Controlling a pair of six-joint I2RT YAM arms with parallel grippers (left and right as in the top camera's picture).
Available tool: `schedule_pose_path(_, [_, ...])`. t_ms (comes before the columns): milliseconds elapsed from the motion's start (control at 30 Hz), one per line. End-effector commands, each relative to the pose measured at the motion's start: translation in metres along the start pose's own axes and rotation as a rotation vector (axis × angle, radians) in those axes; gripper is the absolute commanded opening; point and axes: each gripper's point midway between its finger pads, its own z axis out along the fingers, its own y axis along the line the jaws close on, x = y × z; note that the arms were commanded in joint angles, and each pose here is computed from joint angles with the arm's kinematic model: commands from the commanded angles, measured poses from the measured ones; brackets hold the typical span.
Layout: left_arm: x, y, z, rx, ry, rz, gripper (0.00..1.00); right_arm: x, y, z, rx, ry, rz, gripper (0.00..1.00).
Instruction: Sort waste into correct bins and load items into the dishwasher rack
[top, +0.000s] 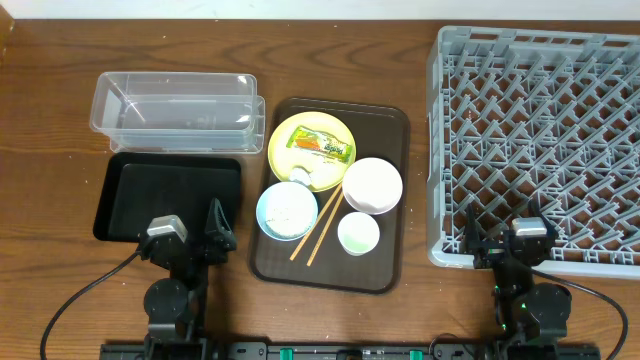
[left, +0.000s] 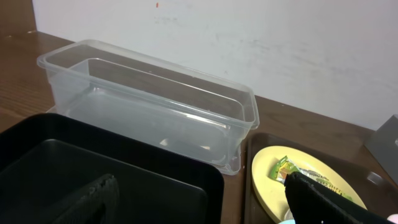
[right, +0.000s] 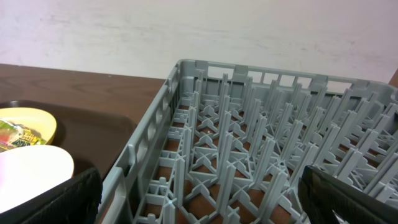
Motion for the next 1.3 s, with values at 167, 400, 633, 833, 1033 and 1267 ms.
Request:
schedule_pose_path(167, [0.007, 0.004, 0.003, -0.009, -0.004, -0.126, 0.88, 0.000, -0.001, 0.000, 0.001, -0.006, 0.025, 0.99])
schedule_pose_path(400, [-0.004, 0.001, 0.002, -0.011, 0.001, -0.148, 0.88, -0.002, -0.014, -0.001, 0.075, -0.011, 0.191, 0.99])
schedule_pose_path(633, [-0.022, -0.009, 0.012, -0.034, 0.133, -0.041, 0.88, -0.024, -0.022, -0.005, 0.116, -0.024, 0.207, 0.99])
schedule_pose_path(833, [-0.042, -0.024, 0.039, -0.039, 0.292, 0.027, 0.88, -0.043, -0.023, -0.005, 0.121, 0.085, 0.221, 0.99])
schedule_pose_path(1033, [-0.033, -0.040, 0.063, -0.032, 0.579, 0.017, 0.88, -0.061, -0.023, 0.008, 0.120, 0.277, 0.212, 0.99])
schedule_pose_path(1267, [-0.017, -0.048, 0.071, -0.057, 0.854, -0.003, 0.88, -0.056, -0.014, 0.025, 0.085, 0.581, 0.211, 0.99])
